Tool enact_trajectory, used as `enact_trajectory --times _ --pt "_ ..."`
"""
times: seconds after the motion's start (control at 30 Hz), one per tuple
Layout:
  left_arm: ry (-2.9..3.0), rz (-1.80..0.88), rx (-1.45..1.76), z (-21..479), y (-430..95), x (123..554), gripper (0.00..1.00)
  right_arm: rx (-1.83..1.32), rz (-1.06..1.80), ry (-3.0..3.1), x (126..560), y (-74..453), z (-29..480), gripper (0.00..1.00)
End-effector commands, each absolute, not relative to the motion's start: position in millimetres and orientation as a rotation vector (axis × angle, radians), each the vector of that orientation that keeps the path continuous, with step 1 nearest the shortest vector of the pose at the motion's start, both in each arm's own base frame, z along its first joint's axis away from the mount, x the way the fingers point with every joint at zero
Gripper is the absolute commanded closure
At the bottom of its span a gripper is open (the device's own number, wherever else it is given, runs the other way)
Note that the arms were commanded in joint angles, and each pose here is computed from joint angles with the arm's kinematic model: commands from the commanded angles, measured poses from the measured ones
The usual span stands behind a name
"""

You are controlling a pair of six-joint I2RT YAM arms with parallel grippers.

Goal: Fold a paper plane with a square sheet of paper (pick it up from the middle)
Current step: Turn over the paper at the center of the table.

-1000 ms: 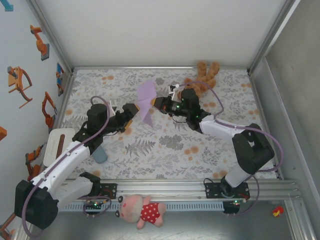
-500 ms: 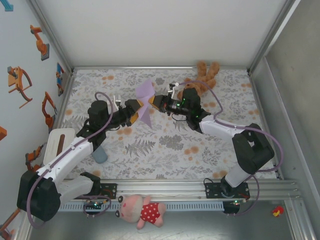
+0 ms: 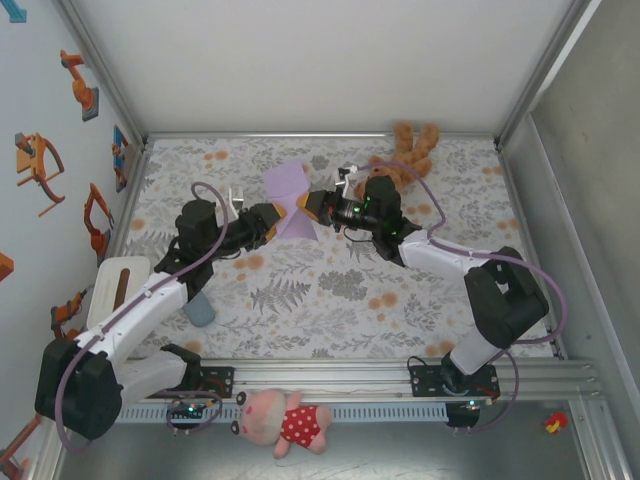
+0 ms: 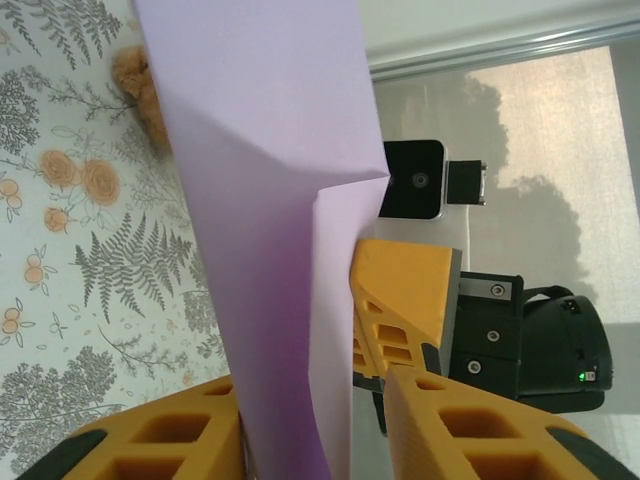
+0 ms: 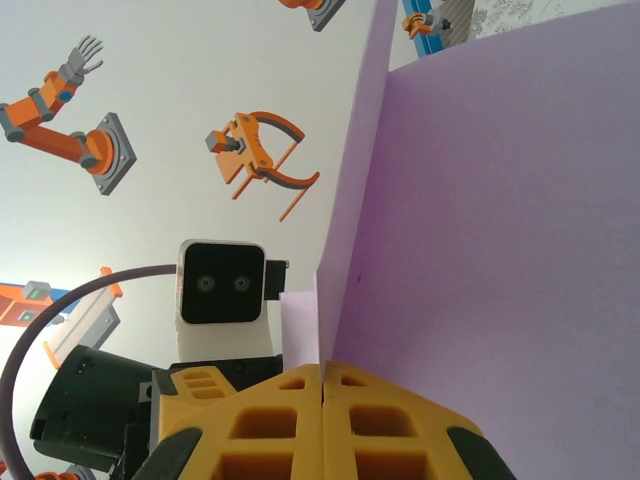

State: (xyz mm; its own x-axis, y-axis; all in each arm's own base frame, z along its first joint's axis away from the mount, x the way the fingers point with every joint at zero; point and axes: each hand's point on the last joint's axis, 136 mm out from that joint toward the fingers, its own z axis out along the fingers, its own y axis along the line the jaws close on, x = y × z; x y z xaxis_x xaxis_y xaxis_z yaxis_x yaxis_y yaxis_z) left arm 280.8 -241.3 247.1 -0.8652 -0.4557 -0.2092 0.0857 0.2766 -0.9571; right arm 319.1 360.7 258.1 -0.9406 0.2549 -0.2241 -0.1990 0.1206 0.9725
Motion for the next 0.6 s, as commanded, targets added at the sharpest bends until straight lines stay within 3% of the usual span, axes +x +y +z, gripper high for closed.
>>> enact_trajectory --times 0.0,0.27,0.57 --pt "2.083 -1.627 -0.292 258 -242 284 0.71 0.028 1.911 2.01 318 357 277 0.95" --pt "2.143 -1.559 -0.313 241 -237 289 0.86 0.106 1.772 2.111 322 336 247 0.82" --pt "2.332 -1.219 -0.253 212 -216 290 0.88 0.121 1.104 2.346 322 265 214 0.73"
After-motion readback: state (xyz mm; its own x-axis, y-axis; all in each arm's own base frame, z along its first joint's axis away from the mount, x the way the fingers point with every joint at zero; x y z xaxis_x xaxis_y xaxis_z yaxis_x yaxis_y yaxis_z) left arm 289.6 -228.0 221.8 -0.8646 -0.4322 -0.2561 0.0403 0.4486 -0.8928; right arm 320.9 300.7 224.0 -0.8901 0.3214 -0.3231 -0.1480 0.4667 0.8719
